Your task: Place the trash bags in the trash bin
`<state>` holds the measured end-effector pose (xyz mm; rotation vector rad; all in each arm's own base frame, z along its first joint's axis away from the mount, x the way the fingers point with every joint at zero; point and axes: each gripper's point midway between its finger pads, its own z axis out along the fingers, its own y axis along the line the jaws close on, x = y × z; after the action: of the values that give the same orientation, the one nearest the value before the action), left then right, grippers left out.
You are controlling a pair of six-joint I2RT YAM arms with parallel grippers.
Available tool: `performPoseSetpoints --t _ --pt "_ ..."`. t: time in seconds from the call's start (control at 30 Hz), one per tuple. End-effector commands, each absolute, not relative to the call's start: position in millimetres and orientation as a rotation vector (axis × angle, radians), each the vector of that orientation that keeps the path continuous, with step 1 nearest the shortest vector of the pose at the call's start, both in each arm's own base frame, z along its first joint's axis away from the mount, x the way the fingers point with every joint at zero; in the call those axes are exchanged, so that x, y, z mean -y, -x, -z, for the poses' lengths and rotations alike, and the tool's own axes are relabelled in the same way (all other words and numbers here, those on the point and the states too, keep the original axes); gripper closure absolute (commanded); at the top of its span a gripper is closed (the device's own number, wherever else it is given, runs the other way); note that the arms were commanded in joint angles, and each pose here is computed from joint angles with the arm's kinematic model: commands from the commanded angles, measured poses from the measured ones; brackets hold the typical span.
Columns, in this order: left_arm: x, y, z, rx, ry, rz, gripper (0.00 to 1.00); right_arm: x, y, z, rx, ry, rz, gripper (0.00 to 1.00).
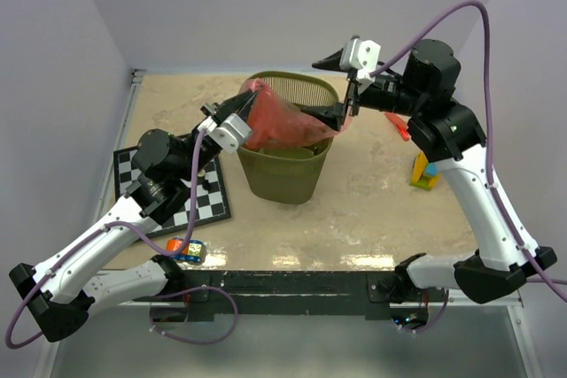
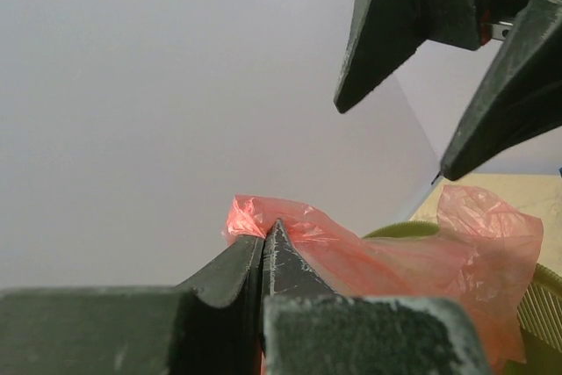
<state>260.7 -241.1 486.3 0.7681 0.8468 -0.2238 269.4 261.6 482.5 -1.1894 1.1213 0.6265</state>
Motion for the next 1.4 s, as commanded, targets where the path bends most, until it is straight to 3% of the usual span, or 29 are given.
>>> performPoseSetpoints --t 0.0,0.4,0.83,1.1,1.37 --pt "230 -258 -502 -0.812 -0.729 0.182 1.0 -273 -267 -453 -1.158 1.29 -0.708 0.14" --pt "227 -257 -507 -0.796 -0.737 0.152 1.0 -292 -294 -430 -1.18 1.32 -0.747 0.27" --pt "224 -259 -504 -0.817 -0.752 0.118 1.0 -290 -260 -449 -1.13 1.355 -0.863 0.26" --pt "220 -258 -510 -0.806 -0.734 0.103 1.0 -297 -273 -417 -1.222 1.392 -0.898 0.27" --pt "216 -258 -509 -0.809 -0.733 0.087 1.0 -306 -291 -396 -1.275 1.401 -0.925 0.39"
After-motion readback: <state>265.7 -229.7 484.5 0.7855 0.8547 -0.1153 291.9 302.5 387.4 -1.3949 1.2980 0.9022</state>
